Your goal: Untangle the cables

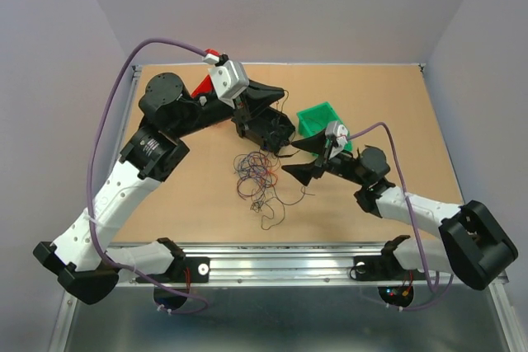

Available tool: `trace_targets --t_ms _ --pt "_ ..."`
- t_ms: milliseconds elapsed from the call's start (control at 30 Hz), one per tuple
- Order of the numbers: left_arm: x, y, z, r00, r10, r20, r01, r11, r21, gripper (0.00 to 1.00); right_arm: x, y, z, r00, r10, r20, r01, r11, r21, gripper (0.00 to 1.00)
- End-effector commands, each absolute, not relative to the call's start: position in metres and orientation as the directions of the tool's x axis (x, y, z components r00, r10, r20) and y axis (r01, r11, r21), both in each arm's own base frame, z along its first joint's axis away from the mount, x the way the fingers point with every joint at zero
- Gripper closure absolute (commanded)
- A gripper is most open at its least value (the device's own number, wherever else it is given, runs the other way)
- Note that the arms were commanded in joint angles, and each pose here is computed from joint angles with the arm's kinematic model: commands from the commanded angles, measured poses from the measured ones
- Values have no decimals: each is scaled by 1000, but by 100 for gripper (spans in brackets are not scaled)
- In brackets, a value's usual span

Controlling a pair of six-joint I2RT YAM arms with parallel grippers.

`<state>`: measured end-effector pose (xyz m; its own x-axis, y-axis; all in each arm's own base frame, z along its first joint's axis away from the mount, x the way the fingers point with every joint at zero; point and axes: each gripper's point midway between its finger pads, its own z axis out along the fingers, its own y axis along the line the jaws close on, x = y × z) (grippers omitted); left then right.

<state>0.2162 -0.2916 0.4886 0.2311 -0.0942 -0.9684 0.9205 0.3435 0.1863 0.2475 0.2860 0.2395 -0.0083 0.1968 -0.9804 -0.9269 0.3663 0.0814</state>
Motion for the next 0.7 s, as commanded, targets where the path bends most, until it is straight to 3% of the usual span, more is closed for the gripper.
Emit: trace_targets --t_ms 0,133,267,333,367,433,667 --pt "195 -284 519 288 -177 -941 923 315 223 100 259 292 252 89 219 -972 -911 413 10 17" --pt "192 -286 517 264 -182 -947 935 291 204 100 263 298 256 122 228 -966 -906 422 -15 19" --pt "192 -288 516 249 -183 -951 941 280 192 100 267 307 259 134 227 -965 -908 418 -27 32" --pt "192 -288 516 249 -182 -951 939 284 192 100 266 310 259 134 225 -965 -912 409 -31 58" --pt "195 -287 516 254 -179 -951 935 298 193 100 265 311 257 131 222 -966 -915 401 -32 84" --pt "199 -284 517 259 -177 -950 924 333 189 100 266 309 258 130 225 -966 -911 412 -26 97" --pt "234 -239 523 307 -171 -936 769 624 139 100 291 270 261 120 288 -950 -765 636 96 99"
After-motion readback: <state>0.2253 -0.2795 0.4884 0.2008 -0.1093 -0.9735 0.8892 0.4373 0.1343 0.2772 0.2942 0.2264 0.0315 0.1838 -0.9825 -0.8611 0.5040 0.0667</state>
